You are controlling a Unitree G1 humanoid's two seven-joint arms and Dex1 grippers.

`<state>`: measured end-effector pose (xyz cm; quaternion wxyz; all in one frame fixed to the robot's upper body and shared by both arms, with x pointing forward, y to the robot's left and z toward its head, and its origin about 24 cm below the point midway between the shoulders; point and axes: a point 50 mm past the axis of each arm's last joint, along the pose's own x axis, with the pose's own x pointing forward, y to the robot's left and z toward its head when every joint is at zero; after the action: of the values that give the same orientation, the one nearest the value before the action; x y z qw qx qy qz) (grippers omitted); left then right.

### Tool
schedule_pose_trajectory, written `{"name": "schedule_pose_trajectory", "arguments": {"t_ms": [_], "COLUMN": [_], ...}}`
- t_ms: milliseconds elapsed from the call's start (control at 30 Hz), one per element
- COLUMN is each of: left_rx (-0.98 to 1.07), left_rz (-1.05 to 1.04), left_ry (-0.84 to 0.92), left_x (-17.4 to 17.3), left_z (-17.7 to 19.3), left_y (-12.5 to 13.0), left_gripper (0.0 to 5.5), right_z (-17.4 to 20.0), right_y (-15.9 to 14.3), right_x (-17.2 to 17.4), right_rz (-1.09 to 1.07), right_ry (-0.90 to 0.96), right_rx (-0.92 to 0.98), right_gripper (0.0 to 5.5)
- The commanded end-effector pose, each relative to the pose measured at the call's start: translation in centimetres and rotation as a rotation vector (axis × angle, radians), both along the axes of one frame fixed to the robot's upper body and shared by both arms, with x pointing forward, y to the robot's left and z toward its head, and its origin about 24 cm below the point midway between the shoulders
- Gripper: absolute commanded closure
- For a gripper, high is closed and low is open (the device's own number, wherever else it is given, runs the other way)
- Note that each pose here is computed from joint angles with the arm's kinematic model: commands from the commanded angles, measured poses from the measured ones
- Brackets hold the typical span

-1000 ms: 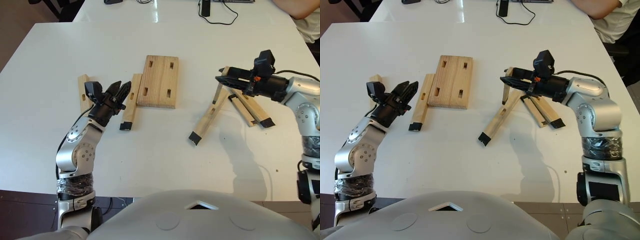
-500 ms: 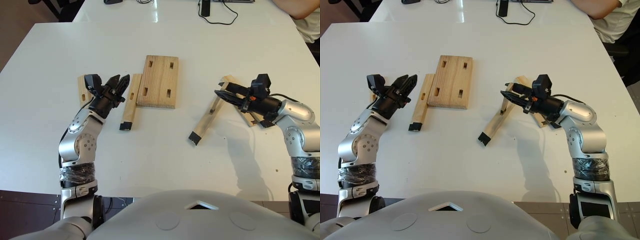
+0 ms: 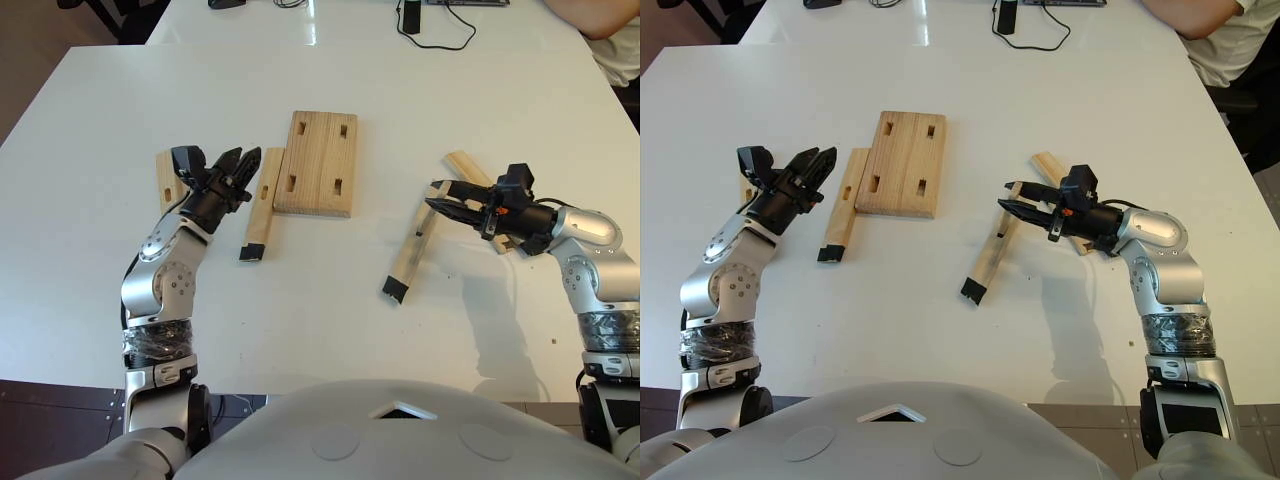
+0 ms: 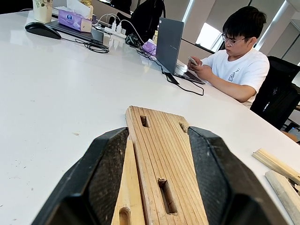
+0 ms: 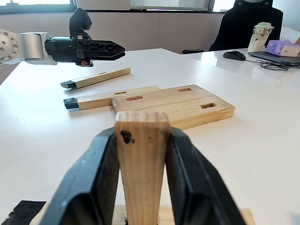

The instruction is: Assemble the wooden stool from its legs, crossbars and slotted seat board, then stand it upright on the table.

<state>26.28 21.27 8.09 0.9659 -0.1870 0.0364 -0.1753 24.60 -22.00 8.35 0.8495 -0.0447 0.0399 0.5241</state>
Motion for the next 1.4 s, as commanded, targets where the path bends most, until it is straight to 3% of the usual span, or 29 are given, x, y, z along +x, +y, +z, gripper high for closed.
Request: {"name": "schedule_pose_trajectory", "arguments": {"t_ms": [33,333,600,667,700,833,967,1133,1267,1400], "left_rx": [0.002,-0.003,-0.019,-0.012,-0.012,-0.026,-0.035,-0.038,-0.041,-0.051], "left_rz": [-0.002,-0.009,0.016,0.025,0.028,0.043,0.065,0.077,0.106,0.094], "left_ry": [0.015,0.023,0.032,0.029,0.023,0.007,0.009,0.018,0.023,0.009], "left_x": [-0.3,-0.6,-1.4,-1.3,-1.1,-1.0,-1.4,-1.8,-2.1,-1.4], "left_z": [-0.3,-0.5,-1.1,-1.0,-0.8,-0.4,-0.6,-0.8,-1.0,-0.7], "left_y": [-0.2,-0.7,-0.7,-0.6,-0.6,-0.3,-0.1,-0.1,0.2,-0.5], "left_gripper": [3.17,3.17,3.17,3.17,3.17,3.17,3.17,3.17,3.17,3.17], "right_z": [-5.5,-5.6,-6.2,-5.4,-4.7,-0.9,1.5,5.4,11.5,10.8], "right_y": [-1.7,-0.8,-2.4,-2.1,-2.0,-1.7,-2.6,-3.7,-0.7,5.1], "right_x": [-2.6,-0.9,-2.2,-1.4,-0.8,1.2,0.7,-0.4,2.0,2.9], "right_rz": [-0.037,-0.043,-0.072,-0.094,-0.107,-0.167,-0.197,-0.163,-0.191,-0.113], "right_ry": [0.219,0.271,0.273,0.194,0.155,0.028,-0.003,-0.039,-0.179,-0.143], "right_rx": [-0.235,-0.313,-0.302,-0.272,-0.253,-0.155,-0.187,-0.183,0.112,0.166], "right_gripper": [4.22,4.22,4.22,4.22,3.86,3.3,2.67,2.67,2.67,2.67]}}
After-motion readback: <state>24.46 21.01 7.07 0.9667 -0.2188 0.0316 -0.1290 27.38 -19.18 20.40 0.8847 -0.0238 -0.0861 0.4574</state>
